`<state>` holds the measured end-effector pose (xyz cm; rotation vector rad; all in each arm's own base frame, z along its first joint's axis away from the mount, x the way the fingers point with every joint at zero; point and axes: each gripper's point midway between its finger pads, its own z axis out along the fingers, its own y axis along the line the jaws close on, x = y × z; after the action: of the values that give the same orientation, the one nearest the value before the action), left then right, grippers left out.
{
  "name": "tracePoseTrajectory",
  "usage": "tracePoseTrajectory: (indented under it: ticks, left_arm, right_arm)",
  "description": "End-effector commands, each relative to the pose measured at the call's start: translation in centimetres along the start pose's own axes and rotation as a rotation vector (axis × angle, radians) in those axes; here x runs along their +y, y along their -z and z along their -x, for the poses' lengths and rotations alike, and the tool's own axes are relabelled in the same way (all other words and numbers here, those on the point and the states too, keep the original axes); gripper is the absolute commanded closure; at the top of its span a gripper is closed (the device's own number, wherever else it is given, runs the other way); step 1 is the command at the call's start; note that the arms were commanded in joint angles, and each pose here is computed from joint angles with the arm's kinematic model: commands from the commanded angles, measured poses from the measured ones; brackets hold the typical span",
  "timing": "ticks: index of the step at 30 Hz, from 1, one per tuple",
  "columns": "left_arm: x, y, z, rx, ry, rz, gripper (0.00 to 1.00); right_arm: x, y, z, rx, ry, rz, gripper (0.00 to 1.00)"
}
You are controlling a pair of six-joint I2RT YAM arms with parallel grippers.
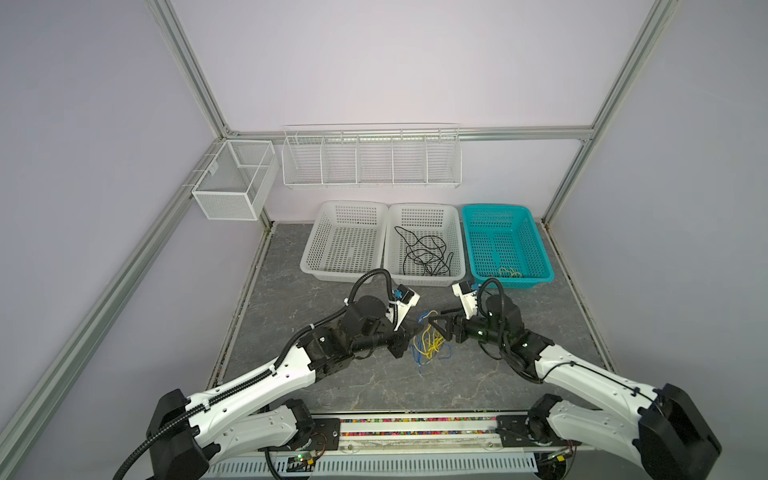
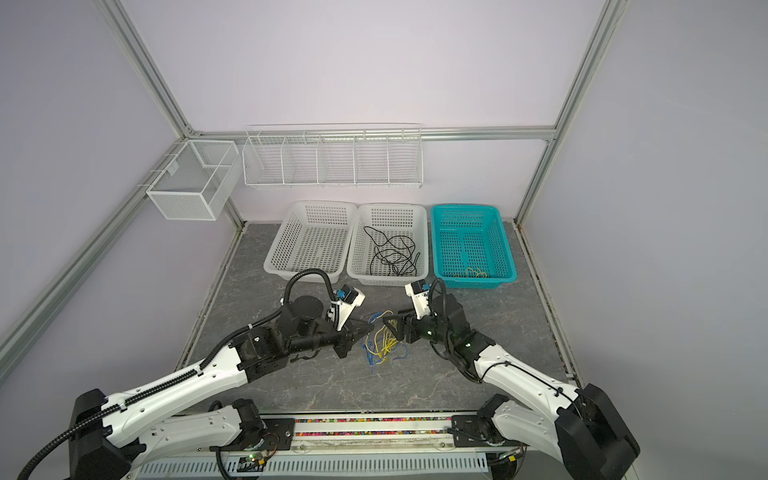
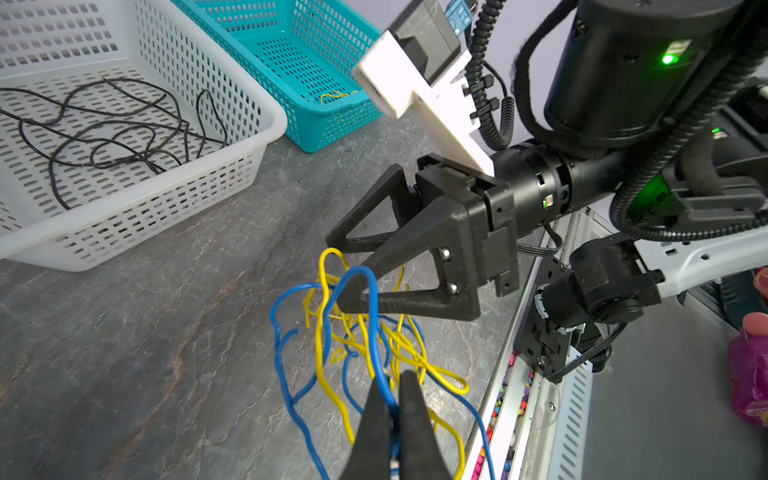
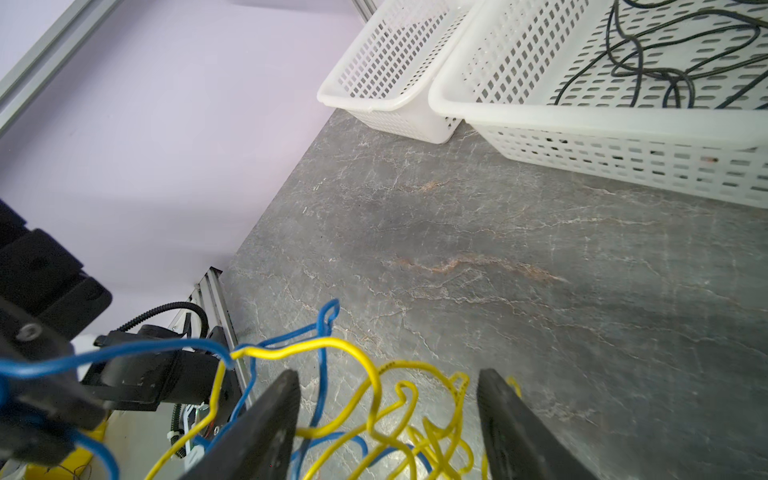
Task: Untangle the cables
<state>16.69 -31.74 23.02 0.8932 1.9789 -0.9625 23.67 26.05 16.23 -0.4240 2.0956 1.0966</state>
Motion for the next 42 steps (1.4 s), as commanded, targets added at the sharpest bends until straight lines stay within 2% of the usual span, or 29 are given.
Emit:
tracePoseTrajectory:
  ticks: [1,7,9,14,20,25,28,35,40,42]
  left_arm:
    - [-1.3,0.8,2.8,-0.111,-0.005,-0.057,1.0]
    - [-1.7,1.6,3.9,-0.152,-0.007,-0.067,1.0]
    - [-1.9,1.7,4.0,-0.16,-0.004,-0.076,1.0]
    - [-2.1,2.1,4.4,-0.175,-0.002,-0.082,1.0]
    - [-2.5,3.1,5.2,-0.207,-0.003,-0.09,1.0]
    - [-2.5,4.2,5.9,-0.227,-0.019,-0.07,1.0]
    - [-2.2,5.5,6.6,-0.258,-0.033,-0.034,1.0]
    - [-1.3,9.4,8.3,-0.339,-0.058,0.072,1.0]
    - [-0.9,10.5,8.3,-0.328,-0.079,0.111,1.0]
    - [-0.9,12.2,8.8,-0.364,-0.086,0.13,1.0]
  right_arm:
    - [1.3,-0.2,0.2,-0.001,0.017,0.055,0.32]
    - [1.6,-0.6,-0.1,0.012,0.021,0.065,0.32]
    - [1.5,-0.6,-0.1,0.01,0.023,0.058,0.38]
    - [0.7,-0.4,0.0,-0.005,0.024,0.012,0.61]
    - [0.3,-0.4,0.1,-0.011,0.024,-0.005,0.79]
    - [-1.0,-0.5,-0.1,-0.008,0.01,-0.079,0.93]
    - [-1.8,-0.7,-0.5,0.005,-0.005,-0.116,0.93]
    - [-5.6,-0.9,-1.4,0.059,-0.045,-0.315,0.93]
    - [-7.3,-0.9,-1.8,0.09,-0.068,-0.403,0.93]
    - [-8.3,-0.7,-2.2,0.11,-0.081,-0.449,0.93]
